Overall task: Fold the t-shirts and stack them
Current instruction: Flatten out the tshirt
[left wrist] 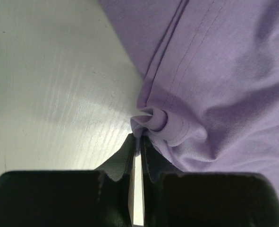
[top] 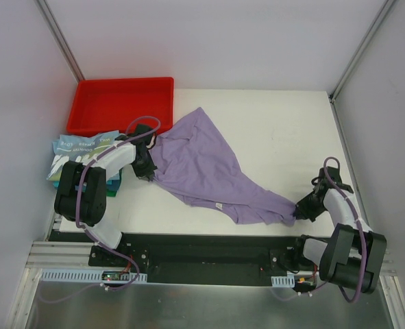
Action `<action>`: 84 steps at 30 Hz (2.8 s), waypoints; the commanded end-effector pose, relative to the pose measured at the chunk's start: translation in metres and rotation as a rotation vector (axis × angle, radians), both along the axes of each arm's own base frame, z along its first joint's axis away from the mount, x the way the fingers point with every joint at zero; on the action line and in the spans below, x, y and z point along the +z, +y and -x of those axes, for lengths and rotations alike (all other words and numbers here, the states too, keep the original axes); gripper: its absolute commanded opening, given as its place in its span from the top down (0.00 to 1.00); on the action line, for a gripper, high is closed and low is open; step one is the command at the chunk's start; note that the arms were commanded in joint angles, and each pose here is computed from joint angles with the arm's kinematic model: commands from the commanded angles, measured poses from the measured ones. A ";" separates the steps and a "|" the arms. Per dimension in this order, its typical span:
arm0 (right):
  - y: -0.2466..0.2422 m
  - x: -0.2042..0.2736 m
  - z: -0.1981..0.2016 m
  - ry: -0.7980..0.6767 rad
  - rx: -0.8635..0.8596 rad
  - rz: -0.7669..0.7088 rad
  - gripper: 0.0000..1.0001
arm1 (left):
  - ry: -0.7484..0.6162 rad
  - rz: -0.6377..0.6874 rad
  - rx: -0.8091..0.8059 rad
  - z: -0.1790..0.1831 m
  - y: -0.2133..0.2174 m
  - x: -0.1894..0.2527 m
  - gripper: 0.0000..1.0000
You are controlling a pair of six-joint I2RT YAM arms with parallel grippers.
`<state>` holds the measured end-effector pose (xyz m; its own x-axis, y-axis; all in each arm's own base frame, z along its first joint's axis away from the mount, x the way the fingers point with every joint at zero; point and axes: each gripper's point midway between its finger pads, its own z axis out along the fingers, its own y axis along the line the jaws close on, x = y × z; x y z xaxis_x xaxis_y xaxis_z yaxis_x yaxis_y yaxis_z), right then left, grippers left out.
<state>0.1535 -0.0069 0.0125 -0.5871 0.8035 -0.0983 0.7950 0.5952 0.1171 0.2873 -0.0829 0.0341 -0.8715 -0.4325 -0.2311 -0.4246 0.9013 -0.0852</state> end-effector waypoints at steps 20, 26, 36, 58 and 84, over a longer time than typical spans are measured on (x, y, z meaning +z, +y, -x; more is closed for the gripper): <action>-0.047 0.342 -0.109 -0.971 0.125 0.440 0.99 | -0.903 0.172 -0.051 -0.049 -0.009 0.325 1.00; -0.053 0.441 -0.091 -1.163 0.127 0.596 0.99 | -1.218 0.189 -0.199 -0.004 -0.007 0.445 1.00; -0.062 0.576 0.016 -1.377 0.016 0.936 0.99 | -1.526 0.270 -0.409 0.100 -0.013 0.541 1.00; -0.082 0.547 -0.124 -1.212 0.258 1.065 0.99 | -1.178 0.230 -0.238 -0.036 -0.025 0.445 1.00; -0.070 0.113 -0.402 -0.515 0.612 0.556 0.99 | -0.357 0.073 -0.227 -0.257 -0.070 0.047 1.00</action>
